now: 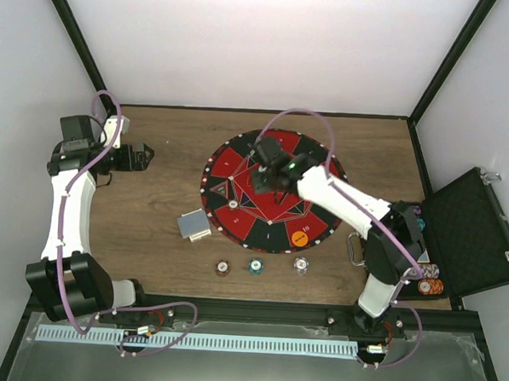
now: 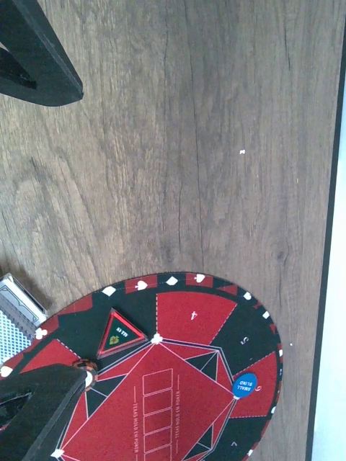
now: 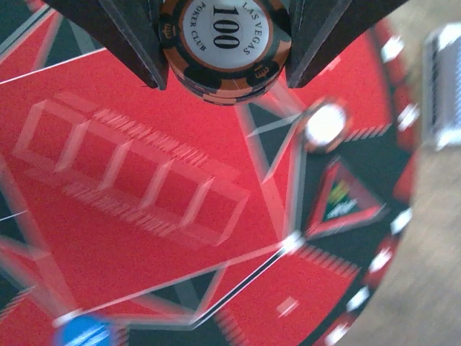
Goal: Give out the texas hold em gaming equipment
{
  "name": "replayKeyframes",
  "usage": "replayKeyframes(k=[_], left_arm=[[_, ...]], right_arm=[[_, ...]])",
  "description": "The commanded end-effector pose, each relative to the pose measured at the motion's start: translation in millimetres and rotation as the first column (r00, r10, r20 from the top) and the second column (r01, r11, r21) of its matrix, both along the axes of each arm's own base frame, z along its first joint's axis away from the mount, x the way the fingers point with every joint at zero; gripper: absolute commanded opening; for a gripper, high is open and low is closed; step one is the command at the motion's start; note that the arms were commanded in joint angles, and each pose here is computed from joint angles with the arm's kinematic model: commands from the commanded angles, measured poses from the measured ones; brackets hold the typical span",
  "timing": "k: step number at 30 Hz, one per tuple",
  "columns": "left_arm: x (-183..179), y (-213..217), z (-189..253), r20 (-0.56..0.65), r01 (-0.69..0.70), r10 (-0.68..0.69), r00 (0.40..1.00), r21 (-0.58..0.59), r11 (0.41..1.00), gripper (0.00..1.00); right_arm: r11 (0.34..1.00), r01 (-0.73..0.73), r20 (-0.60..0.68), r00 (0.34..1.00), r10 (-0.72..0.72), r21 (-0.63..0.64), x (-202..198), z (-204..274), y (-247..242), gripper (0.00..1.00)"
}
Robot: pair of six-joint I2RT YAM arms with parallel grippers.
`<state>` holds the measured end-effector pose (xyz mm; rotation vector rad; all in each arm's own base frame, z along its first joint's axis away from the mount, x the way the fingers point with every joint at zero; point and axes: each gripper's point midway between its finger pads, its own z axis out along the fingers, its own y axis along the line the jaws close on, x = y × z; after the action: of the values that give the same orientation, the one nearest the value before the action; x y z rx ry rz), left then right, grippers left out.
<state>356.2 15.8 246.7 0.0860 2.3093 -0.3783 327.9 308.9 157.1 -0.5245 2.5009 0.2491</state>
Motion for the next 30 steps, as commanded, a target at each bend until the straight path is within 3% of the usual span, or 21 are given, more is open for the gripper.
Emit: replayKeyframes(k=[1, 6, 11, 20, 25, 27, 30], left_arm=[[1, 0, 13, 0.026, -0.003, 0.003, 1.000, -0.005, 1.000, 1.00], [1, 1, 10, 0.019, -0.004, 0.004, 1.000, -0.003, 1.000, 1.00], [2, 1, 5, 0.003, 0.000, 0.000, 1.000, -0.008, 1.000, 1.00], [7, 2, 2, -0.004, 0.003, -0.003, 1.000, -0.009, 1.000, 1.00], [9, 2, 2, -0.006, 0.006, -0.006, 1.000, -0.008, 1.000, 1.00], [9, 2, 2, -0.005, 0.006, -0.006, 1.000, -0.009, 1.000, 1.00], [9, 2, 0, -0.009, 0.008, -0.008, 1.000, -0.013, 1.000, 1.00]], right_arm=[[0.991, 0.130, 0.114, 0.985, -0.132, 0.022, 82, 28, -42, 0.03], [0.972, 0.236, 0.119, 0.964, -0.236, 0.013, 159, 12, -75, 0.03], [0.964, 0.264, 0.083, 0.961, -0.262, -0.010, 206, -24, -81, 0.03], [0.970, 0.242, -0.045, 0.969, -0.244, -0.038, 218, -102, -67, 0.03], [0.970, 0.240, -0.079, 0.967, -0.242, -0.041, 215, -119, -64, 0.04], [0.970, 0.238, -0.079, 0.967, -0.241, -0.041, 215, -119, -64, 0.12], [0.972, 0.228, -0.078, 0.970, -0.232, -0.049, 214, -119, -64, 0.44]])
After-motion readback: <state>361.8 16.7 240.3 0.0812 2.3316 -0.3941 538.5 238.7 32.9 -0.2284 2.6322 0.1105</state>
